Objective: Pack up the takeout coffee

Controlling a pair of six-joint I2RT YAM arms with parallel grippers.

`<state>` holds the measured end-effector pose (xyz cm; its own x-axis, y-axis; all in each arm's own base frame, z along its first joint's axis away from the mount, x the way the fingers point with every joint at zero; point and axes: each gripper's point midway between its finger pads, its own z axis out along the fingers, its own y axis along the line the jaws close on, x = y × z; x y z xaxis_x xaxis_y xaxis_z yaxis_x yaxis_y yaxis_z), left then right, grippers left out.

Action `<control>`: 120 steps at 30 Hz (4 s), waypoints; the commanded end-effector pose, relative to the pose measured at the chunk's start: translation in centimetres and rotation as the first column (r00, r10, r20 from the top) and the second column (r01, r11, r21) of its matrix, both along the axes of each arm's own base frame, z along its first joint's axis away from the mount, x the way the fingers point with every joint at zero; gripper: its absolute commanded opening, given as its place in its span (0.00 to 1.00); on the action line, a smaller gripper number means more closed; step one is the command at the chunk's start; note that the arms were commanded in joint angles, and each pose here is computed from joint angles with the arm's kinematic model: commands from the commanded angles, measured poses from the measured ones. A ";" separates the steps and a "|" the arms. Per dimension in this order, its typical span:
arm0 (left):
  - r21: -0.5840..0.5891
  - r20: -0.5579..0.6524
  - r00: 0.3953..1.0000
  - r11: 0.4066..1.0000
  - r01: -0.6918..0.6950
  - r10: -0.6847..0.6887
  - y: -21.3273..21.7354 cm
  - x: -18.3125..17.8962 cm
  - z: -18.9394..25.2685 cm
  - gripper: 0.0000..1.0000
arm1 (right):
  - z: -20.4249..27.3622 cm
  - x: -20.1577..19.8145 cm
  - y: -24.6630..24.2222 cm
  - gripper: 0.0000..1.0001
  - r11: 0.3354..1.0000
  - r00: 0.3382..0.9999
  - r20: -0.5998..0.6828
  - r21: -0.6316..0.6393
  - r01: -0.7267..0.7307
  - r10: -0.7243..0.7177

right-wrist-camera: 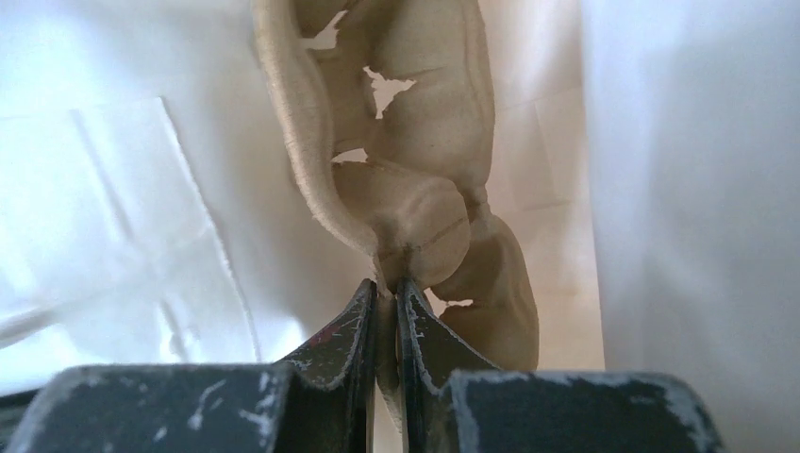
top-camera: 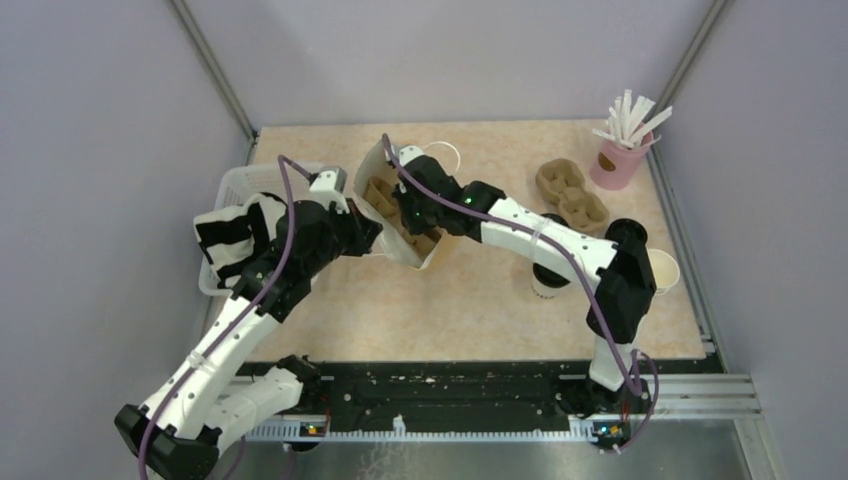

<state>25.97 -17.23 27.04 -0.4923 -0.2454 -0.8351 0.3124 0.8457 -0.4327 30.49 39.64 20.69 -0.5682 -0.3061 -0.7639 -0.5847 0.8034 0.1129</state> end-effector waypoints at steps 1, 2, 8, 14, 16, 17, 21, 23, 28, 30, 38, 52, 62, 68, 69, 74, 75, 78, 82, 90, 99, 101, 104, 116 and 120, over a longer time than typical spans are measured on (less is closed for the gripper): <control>0.006 0.038 0.999 1.000 0.019 -0.019 -0.3 0.3 1.8 0.00 | 6.7 -0.9 0.4 0.00 0.991 1.000 0.012 0.133 0.014 -0.016; 0.001 0.030 0.999 1.000 0.012 -0.012 -0.3 0.3 1.9 0.00 | 6.9 -1.2 0.1 0.00 0.992 1.000 -0.001 0.122 0.023 -0.023; -0.005 -0.035 0.997 0.998 -0.069 0.068 0.4 1.0 3.1 0.00 | 11.2 -2.9 -1.1 0.00 0.984 1.000 -0.025 0.175 0.022 -0.018; -0.070 -0.082 0.994 0.994 -0.080 0.074 -0.6 1.3 5.5 0.00 | 13.9 -3.4 -1.8 0.00 0.973 0.992 -0.091 0.208 0.101 -0.084; -0.083 -0.120 0.989 0.992 -0.094 0.084 -0.8 1.4 5.8 0.00 | 13.8 -3.2 -2.2 0.00 0.974 0.986 -0.104 0.175 0.145 -0.128; -0.082 -0.145 0.985 0.991 -0.103 0.090 -0.8 1.4 5.7 0.00 | 13.8 -3.1 -2.3 0.00 0.974 0.985 -0.103 0.168 0.154 -0.138; -0.105 -0.193 0.976 0.987 -0.123 0.101 -1.1 1.3 5.9 0.00 | 15.1 -4.1 -1.5 0.00 0.974 0.991 -0.105 0.202 0.104 -0.084; -0.116 -0.213 0.970 0.982 -0.147 0.119 -1.0 1.3 5.4 0.00 | 17.2 -5.0 -1.3 0.00 0.964 0.997 -0.058 0.261 0.056 -0.042; -0.133 -0.235 0.960 0.974 -0.184 0.150 -0.3 0.6 4.3 0.06 | 23.5 -6.8 -2.2 0.00 0.905 0.998 0.055 0.425 -0.035 0.013; -0.137 -0.236 0.959 0.972 -0.191 0.155 0.0 0.2 4.2 0.21 | 25.3 -7.1 -2.7 0.00 0.895 0.995 0.095 0.441 -0.065 0.025; -0.157 -0.209 0.976 0.983 -0.100 0.066 0.0 -2.4 6.7 0.60 | 30.6 -9.1 -4.0 0.00 0.835 0.978 0.191 0.522 -0.172 0.081; -0.475 0.122 0.992 0.880 0.030 0.032 0.9 -5.9 24.0 0.82 | 27.8 -3.7 -13.1 0.00 0.996 0.805 0.593 -0.089 0.017 0.039; -0.481 -0.016 0.999 0.875 -0.048 0.046 -0.9 -2.9 23.1 0.83 | 27.5 -7.5 -12.0 0.00 0.930 0.602 0.739 -0.366 -0.019 0.303; -0.443 -0.063 0.997 0.895 -0.058 0.033 -1.4 -2.3 21.6 0.63 | 27.4 -8.5 -11.4 0.00 0.923 0.589 0.737 -0.383 -0.039 0.331; -0.441 -0.064 0.997 0.896 -0.058 0.033 -1.4 -2.3 21.5 0.59 | 27.4 -8.6 -11.3 0.00 0.922 0.588 0.737 -0.385 -0.041 0.334; -0.449 -0.058 0.998 0.892 -0.048 0.025 -1.7 -2.2 21.3 0.34 | 26.9 -9.1 -11.0 0.00 0.913 0.582 0.731 -0.404 -0.050 0.356; -0.449 -0.055 0.998 0.892 -0.048 0.026 -1.7 -2.1 21.3 0.31 | 26.8 -9.2 -10.8 0.00 0.911 0.581 0.729 -0.409 -0.054 0.362; -0.442 -0.031 0.999 0.897 -0.035 0.024 -1.8 -1.9 21.4 0.10 | 26.3 -9.4 -10.8 0.00 0.909 0.590 0.720 -0.413 -0.058 0.365; -0.386 0.044 0.999 0.923 -0.002 0.021 -1.6 -1.4 20.7 0.00 | 25.0 -9.6 -12.5 0.41 0.924 0.679 0.671 -0.381 -0.029 0.298; -0.354 0.241 0.962 0.935 -0.034 0.127 0.5 -0.2 20.5 0.00 | 28.0 -13.7 -13.3 0.99 0.946 0.936 0.328 0.242 -0.214 0.128; -0.411 0.224 0.973 0.910 0.049 0.048 -0.6 -1.5 21.5 0.00 | 25.9 -7.2 -15.7 0.81 0.721 0.974 -0.187 0.691 0.041 0.124; -0.435 0.214 0.976 0.899 0.058 0.040 -0.8 -1.8 21.6 0.00 | 25.1 -6.5 -16.3 0.78 0.652 0.960 -0.221 0.756 0.059 0.169; -0.468 0.210 0.977 0.880 0.077 0.026 -1.0 -2.2 21.9 0.00 | 24.1 -6.8 -16.9 0.71 0.555 0.934 -0.239 0.830 0.054 0.267; -0.506 0.203 0.979 0.855 0.109 -0.005 -1.3 -3.2 22.5 0.00 | 20.9 -6.4 -16.8 0.52 0.500 0.907 -0.273 0.862 0.082 0.322; -0.522 0.206 0.978 0.845 0.120 -0.012 -1.5 -3.3 22.6 0.00 | 20.2 -6.4 -16.8 0.49 0.507 0.908 -0.276 0.858 0.085 0.314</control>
<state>23.26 -18.61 47.65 -0.3974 -0.6178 -0.6785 0.4233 0.5326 -0.7329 24.90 22.99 39.23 -0.8818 0.2807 -0.3791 -0.3411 0.1756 0.9235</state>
